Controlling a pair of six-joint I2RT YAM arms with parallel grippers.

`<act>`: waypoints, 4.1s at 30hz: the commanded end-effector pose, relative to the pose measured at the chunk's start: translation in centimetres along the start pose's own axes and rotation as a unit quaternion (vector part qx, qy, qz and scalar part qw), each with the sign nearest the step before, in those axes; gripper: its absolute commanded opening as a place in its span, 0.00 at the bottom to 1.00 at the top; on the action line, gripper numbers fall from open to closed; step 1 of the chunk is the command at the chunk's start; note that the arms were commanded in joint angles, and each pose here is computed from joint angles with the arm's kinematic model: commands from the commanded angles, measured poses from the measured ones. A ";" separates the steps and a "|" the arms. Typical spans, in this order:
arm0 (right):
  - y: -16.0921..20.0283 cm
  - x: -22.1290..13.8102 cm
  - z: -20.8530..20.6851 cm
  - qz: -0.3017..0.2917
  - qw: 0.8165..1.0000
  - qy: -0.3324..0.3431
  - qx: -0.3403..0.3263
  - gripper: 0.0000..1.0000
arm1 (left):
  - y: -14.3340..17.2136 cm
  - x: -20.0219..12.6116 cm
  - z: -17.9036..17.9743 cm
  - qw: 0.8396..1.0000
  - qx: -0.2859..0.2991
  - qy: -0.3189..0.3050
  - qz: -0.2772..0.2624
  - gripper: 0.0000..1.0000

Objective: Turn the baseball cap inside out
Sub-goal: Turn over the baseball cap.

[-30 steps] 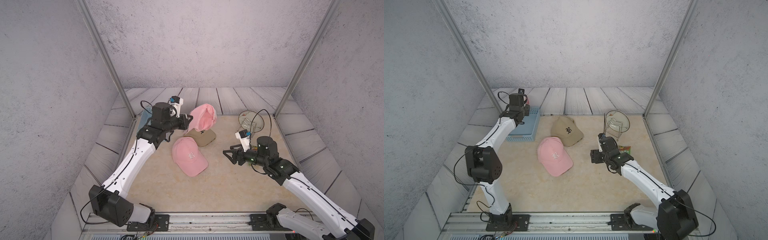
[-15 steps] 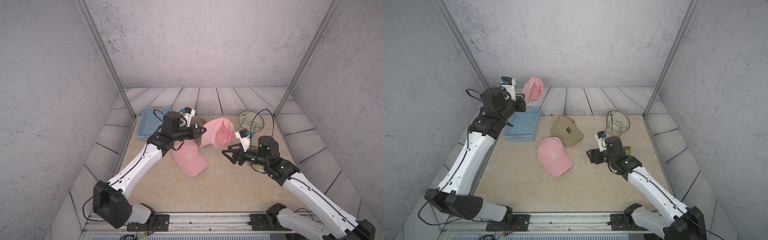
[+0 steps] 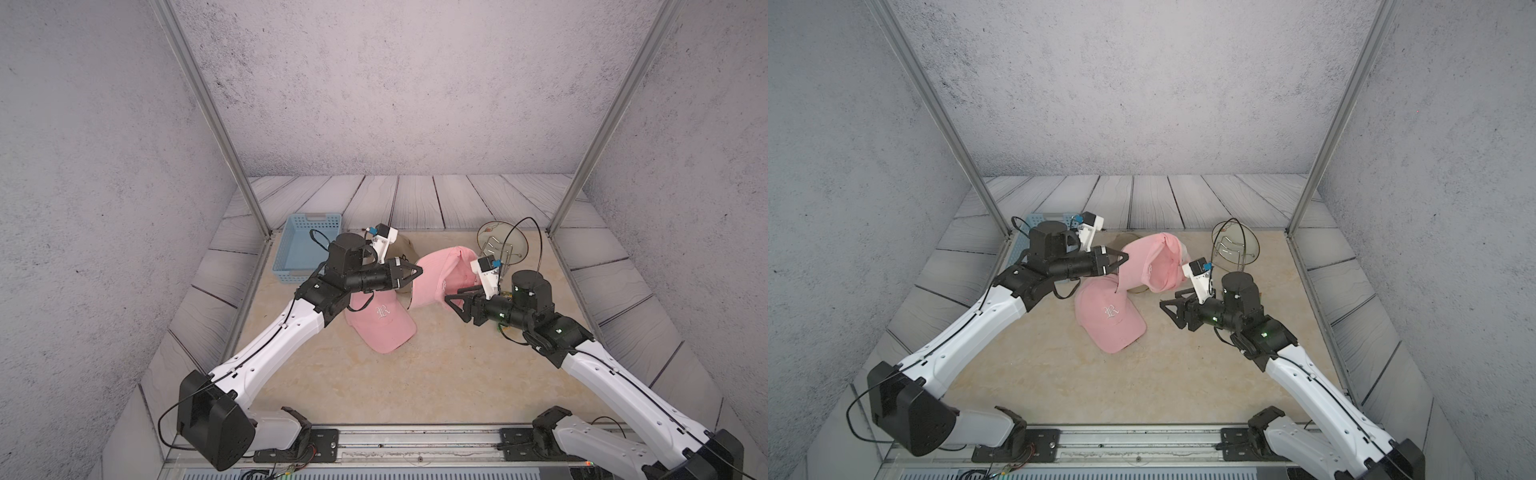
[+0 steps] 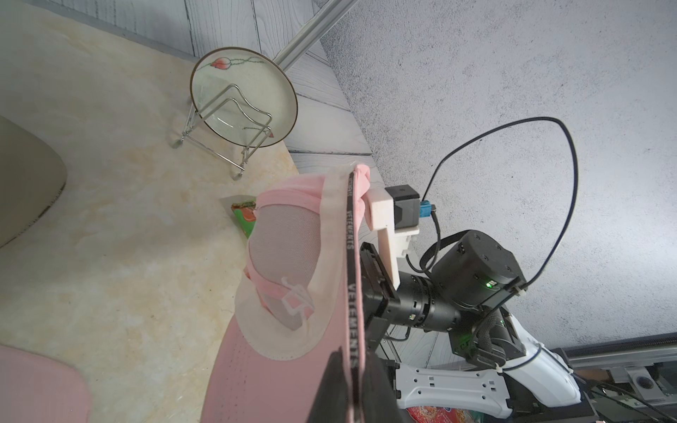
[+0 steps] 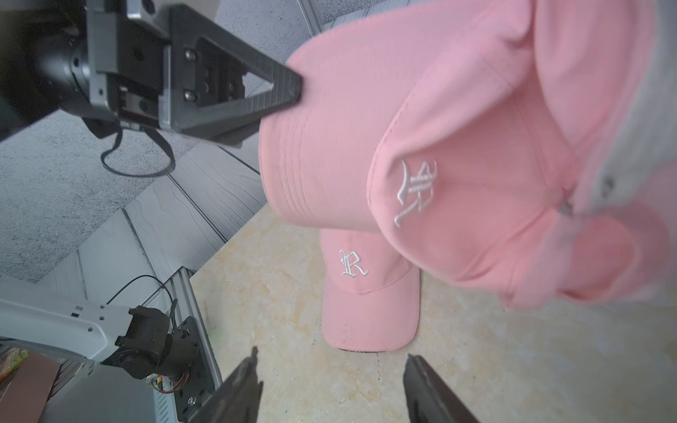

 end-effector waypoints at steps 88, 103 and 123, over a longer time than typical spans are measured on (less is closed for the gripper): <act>4.5 4.6 -9.8 0.030 0.968 0.216 0.124 0.29 | 3.5 -1.8 -5.4 0.983 -0.076 0.169 0.015 0.00; 1.8 0.8 -4.1 -0.013 0.994 0.092 0.056 0.00 | 2.7 -4.4 5.1 0.985 -0.069 -0.132 -0.084 0.00; 1.3 -6.3 -9.6 -0.142 0.952 0.194 0.187 0.00 | 5.4 -5.3 11.3 0.977 -0.087 -0.192 -0.002 0.00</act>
Point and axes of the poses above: each gripper's point midway between its finger pads, its own x axis out along the fingers, its own z axis along the line the jaws close on, y = z × x, the point moved 4 cm from there along -x, back along the fingers, and after that the axes turned 1 degree about -x, right-handed, at the moved point
